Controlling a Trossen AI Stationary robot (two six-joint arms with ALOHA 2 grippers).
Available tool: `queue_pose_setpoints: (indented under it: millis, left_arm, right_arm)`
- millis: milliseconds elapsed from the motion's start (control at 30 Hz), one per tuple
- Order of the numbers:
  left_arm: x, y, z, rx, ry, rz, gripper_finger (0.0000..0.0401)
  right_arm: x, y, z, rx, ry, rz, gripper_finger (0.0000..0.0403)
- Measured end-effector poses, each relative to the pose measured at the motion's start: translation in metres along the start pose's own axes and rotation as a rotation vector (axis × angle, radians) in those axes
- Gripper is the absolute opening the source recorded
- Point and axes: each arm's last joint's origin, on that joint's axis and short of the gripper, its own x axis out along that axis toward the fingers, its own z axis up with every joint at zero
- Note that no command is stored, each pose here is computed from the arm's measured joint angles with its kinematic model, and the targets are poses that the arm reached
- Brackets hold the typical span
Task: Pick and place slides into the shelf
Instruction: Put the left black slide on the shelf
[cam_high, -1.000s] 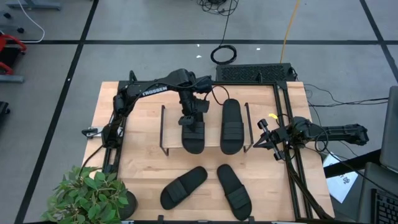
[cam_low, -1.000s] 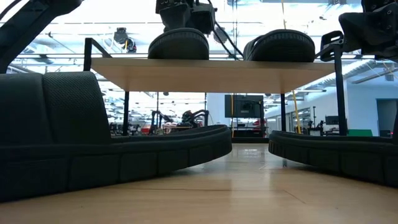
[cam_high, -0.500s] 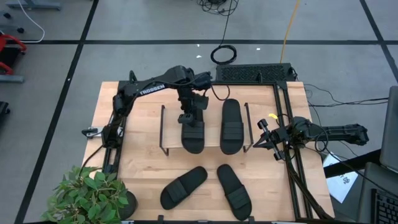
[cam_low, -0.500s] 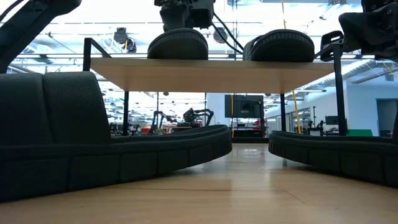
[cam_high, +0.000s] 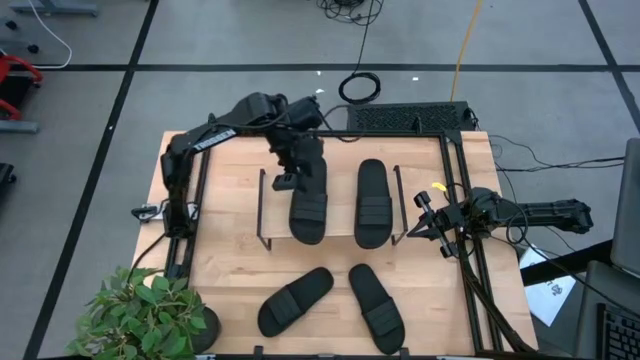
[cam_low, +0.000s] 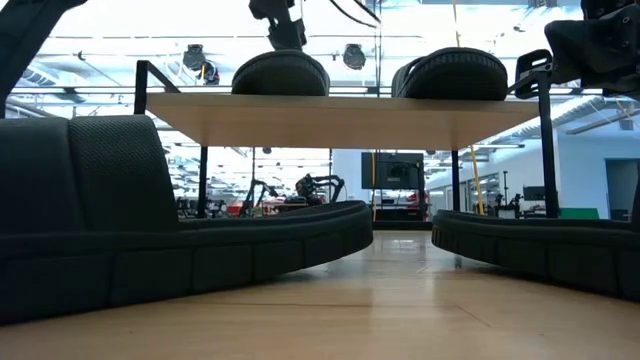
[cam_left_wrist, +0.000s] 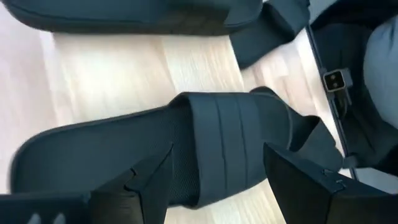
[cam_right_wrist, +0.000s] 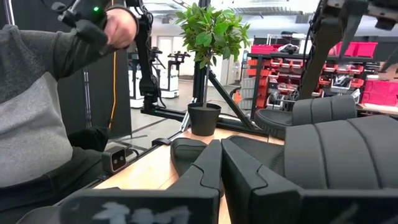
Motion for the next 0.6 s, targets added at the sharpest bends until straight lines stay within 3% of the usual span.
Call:
queue_pose_setpoints:
  millis: [233, 600]
  left_arm:
    - [-0.013, -0.003, -0.005, -0.091, 0.06, 0.217, 0.021]
    - [0.013, 0.01, -0.016, -0.146, 0.174, 0.227, 0.0022]
  right_arm:
    - [0.0, 0.0, 0.0, 0.001, 0.0, 0.0, 0.0]
    - [0.0, 0.0, 0.0, 0.012, 0.0, 0.0, 0.0]
